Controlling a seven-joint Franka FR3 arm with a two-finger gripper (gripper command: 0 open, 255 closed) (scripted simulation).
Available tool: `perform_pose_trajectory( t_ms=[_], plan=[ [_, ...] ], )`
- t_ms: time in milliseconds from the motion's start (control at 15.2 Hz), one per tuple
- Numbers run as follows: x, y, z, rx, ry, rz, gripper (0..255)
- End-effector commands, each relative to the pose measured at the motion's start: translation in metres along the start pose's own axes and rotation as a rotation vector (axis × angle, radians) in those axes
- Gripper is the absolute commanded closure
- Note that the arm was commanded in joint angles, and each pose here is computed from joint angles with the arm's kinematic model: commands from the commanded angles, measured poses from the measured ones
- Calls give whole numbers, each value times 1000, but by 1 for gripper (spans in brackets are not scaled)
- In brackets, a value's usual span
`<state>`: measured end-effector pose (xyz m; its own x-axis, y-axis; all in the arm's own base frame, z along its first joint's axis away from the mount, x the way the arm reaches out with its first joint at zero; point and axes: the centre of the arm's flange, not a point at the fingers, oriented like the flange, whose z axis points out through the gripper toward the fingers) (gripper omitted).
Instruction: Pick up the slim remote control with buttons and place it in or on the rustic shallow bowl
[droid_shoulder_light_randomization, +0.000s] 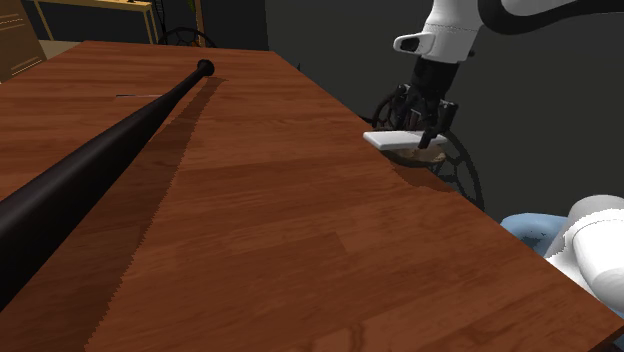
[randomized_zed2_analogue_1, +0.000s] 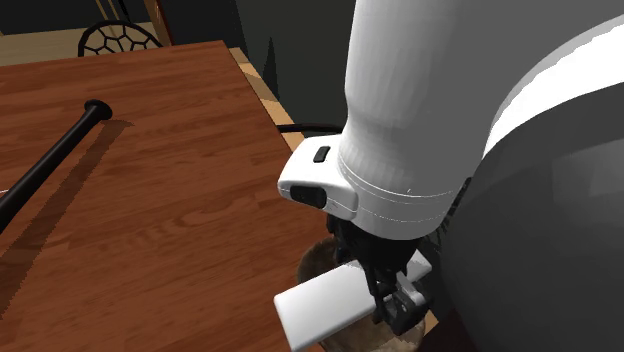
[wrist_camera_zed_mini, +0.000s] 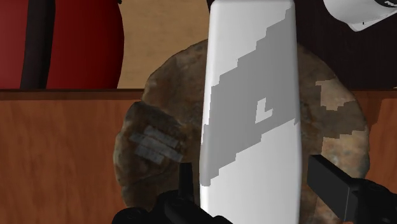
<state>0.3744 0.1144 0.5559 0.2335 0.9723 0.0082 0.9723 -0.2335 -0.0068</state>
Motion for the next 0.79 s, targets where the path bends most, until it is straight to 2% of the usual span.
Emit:
perform_pose_trajectory(
  t_ms=[0,264,528,726],
  plan=[
    [0,0,1,1,-1,0,0],
    [0,0,0,1,-1,0,0],
    [0,0,-50,1,-1,0,0],
    [0,0,-50,1,-1,0,0]
  ],
)
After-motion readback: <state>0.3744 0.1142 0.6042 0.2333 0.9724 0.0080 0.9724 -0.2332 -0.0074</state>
